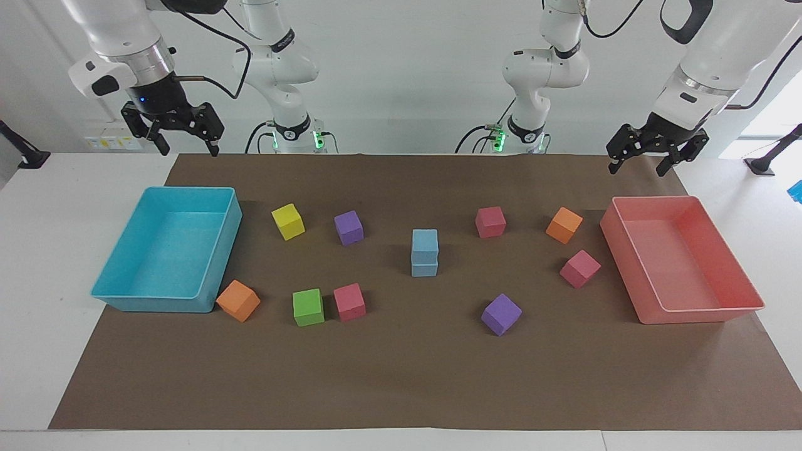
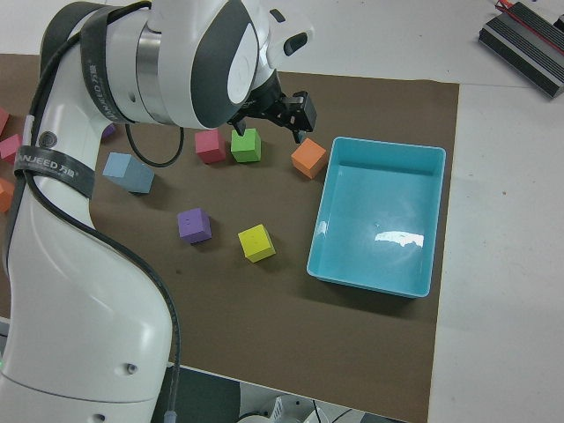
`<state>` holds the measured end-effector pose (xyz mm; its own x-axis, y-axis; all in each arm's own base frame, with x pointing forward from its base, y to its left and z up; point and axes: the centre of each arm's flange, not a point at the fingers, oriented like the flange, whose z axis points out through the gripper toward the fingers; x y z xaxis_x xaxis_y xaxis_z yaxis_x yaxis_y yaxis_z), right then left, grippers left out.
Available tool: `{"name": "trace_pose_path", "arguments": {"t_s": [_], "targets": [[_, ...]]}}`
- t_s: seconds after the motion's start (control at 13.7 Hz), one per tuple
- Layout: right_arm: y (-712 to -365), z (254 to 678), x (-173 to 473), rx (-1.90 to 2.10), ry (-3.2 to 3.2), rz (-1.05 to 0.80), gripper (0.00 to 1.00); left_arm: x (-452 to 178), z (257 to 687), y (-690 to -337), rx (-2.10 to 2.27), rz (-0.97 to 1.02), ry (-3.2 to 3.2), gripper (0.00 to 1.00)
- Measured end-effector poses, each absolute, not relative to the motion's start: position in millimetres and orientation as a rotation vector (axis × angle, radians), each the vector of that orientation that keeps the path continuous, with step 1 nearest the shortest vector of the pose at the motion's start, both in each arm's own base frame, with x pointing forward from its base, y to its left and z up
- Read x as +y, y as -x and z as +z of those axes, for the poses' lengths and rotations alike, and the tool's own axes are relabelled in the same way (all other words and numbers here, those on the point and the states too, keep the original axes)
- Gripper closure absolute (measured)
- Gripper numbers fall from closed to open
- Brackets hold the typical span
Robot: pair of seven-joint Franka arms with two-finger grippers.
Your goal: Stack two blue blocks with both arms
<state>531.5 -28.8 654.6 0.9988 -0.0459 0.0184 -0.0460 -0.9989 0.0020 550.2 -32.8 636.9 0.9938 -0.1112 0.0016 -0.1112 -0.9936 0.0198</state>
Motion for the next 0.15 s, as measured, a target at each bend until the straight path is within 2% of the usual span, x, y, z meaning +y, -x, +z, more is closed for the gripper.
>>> {"name": "trace_pose_path", "arguments": {"t_s": [0.15], "targets": [[-531.5, 654.1, -28.8, -0.072, -3.138, 0.027, 0.00, -32.8, 636.9, -550.2, -0.174, 0.001, -3.117, 0.00]]}}
